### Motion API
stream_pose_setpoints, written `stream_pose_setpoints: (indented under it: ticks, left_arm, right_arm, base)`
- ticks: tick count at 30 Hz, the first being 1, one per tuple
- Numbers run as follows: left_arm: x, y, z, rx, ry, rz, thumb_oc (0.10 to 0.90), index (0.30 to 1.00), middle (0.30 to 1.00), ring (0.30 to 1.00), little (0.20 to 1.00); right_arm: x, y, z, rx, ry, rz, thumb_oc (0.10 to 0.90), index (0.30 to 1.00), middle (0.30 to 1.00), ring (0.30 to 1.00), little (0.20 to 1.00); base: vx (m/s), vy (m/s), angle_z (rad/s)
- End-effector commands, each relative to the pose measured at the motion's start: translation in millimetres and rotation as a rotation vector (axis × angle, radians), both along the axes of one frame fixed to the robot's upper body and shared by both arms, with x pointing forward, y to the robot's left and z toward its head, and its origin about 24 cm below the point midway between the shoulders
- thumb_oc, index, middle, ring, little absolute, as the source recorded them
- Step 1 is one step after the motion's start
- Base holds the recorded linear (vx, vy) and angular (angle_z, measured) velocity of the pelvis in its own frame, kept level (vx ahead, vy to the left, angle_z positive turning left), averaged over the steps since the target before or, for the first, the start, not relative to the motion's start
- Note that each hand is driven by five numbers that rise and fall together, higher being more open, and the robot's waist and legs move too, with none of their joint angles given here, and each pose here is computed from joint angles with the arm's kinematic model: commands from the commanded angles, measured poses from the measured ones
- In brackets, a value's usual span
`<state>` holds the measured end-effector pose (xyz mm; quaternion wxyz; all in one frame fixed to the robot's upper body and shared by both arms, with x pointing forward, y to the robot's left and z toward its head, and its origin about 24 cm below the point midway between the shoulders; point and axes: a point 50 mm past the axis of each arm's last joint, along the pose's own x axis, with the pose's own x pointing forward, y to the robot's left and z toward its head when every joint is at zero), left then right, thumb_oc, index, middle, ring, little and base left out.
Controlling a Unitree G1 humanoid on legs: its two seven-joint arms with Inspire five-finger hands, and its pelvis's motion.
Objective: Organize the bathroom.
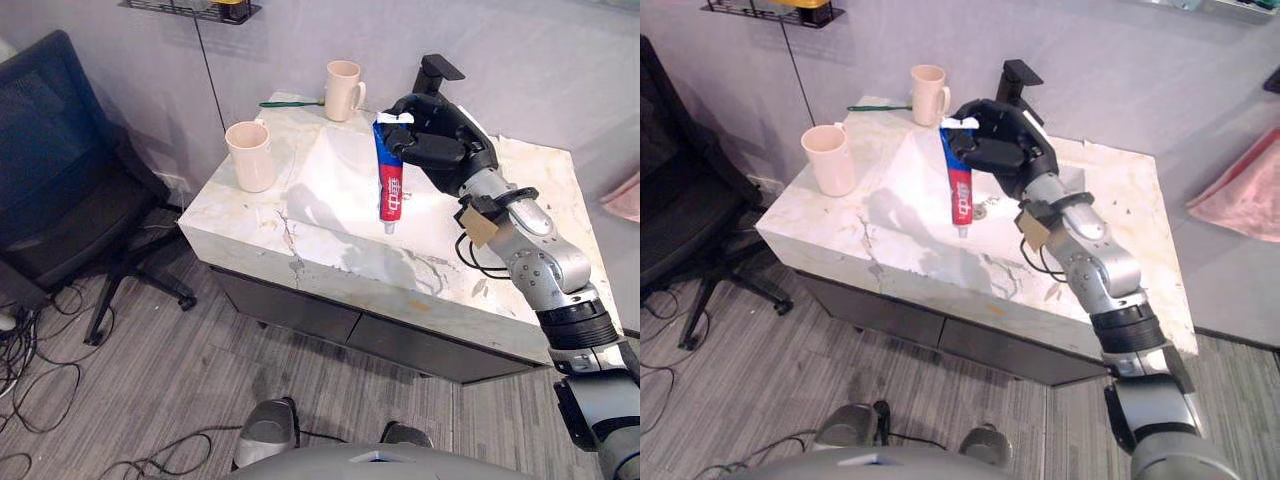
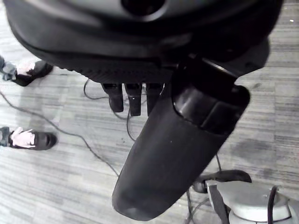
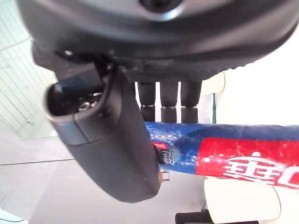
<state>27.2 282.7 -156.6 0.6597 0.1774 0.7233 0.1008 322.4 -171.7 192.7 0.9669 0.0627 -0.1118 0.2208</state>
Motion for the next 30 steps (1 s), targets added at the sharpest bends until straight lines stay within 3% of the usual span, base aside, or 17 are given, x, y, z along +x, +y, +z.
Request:
stream_pose_setpoints:
  ticks: [1,6,20,30]
  left_arm:
    - [-14.0,48.6,21.9,0.190,0.106,-0.016,0.800,0.900,0.900,0.900,0.900]
    - [3.6,43.5,20.1,0.179,0.068,-0.040,0.800,0.900,0.900,0.900,0.900]
    - [-19.4,40.4,17.3,0.158,0.110,-0.012,0.800,0.900,0.900,0.900,0.900]
    - [-31.9,35.3,14.3,0.129,0.122,-0.038,0.800,0.900,0.900,0.900,0.900]
  right_arm:
    - [-22.5,-4.3,111.3,0.164,-0.483,0.052,0.400,0.300,0.300,0.300,0.300]
    - [-15.8,-14.4,113.9,0.159,-0.477,0.032,0.400,0.300,0.300,0.300,0.300]
    - [-16.3,-5.1,127.8,0.060,-0.537,0.039,0.400,0.300,0.300,0.300,0.300]
    - [-45.2,2.3,191.9,0.012,-0.917,-0.084,0.400,0.300,0.300,0.300,0.300]
  base:
    - [0.11,-0.147,0.39]
    - [0.07,-0.094,0.60]
    - [0.06,-0.023,0.16]
    - [0.08,0.024,0.09]
